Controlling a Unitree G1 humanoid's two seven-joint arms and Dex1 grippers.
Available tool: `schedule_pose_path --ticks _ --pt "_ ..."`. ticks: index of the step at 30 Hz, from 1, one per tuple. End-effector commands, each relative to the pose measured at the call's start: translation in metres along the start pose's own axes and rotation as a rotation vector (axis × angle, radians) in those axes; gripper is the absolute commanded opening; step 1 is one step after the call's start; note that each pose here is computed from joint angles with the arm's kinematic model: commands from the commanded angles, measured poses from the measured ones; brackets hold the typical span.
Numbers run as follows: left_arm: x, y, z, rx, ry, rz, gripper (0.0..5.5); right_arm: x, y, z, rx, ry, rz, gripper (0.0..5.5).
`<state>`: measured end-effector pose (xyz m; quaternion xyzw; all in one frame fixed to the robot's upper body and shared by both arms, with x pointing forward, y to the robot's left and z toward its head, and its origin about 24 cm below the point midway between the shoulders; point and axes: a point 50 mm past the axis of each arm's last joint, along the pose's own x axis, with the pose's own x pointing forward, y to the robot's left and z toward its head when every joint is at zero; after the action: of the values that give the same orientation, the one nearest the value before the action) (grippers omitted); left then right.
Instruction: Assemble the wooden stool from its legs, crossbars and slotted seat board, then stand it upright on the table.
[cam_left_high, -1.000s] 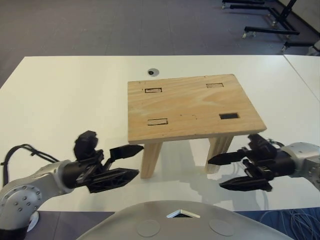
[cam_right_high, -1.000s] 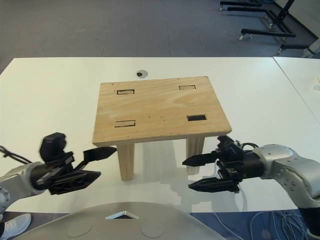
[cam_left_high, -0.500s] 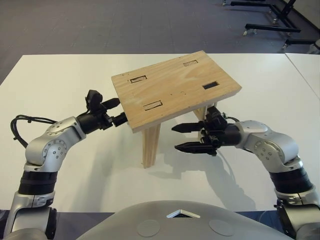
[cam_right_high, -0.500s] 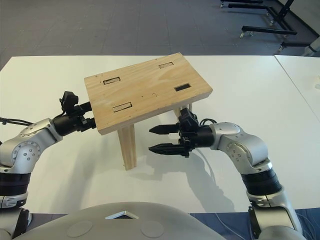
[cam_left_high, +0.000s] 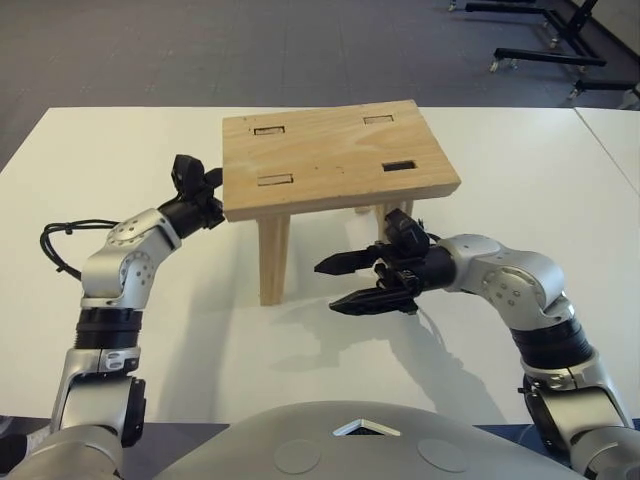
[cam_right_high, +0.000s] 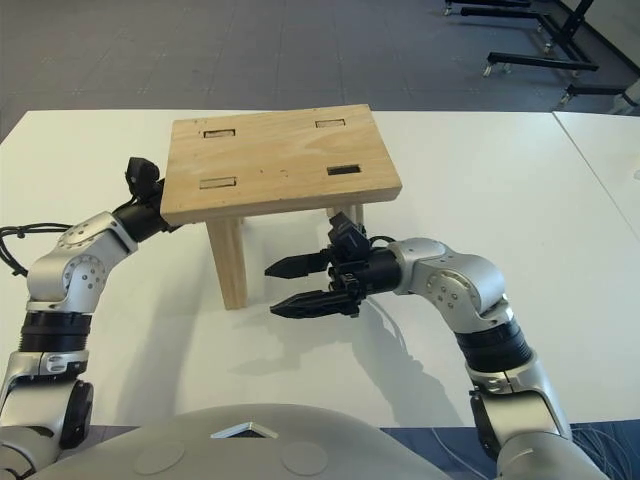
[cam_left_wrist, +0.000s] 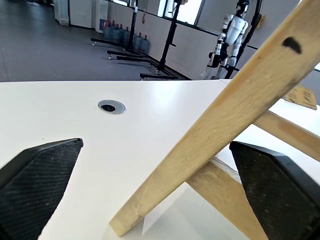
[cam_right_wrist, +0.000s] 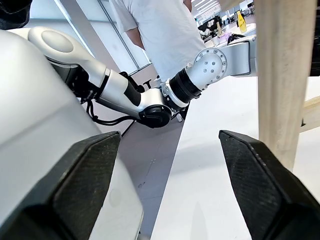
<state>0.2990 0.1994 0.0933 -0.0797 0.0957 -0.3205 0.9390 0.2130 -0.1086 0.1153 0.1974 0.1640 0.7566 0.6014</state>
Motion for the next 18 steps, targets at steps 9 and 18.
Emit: schedule_pose_path --ticks 9,18 --pt "-0.016 0.025 0.038 0.088 -0.148 0.123 5.38 -0.003 -0.008 0.008 -0.083 -0.062 -0.076 3.61" --pt "-0.098 -0.017 0.075 0.073 -0.516 0.076 5.38 -0.052 0.062 0.058 -0.3 -0.548 -0.056 3.61"
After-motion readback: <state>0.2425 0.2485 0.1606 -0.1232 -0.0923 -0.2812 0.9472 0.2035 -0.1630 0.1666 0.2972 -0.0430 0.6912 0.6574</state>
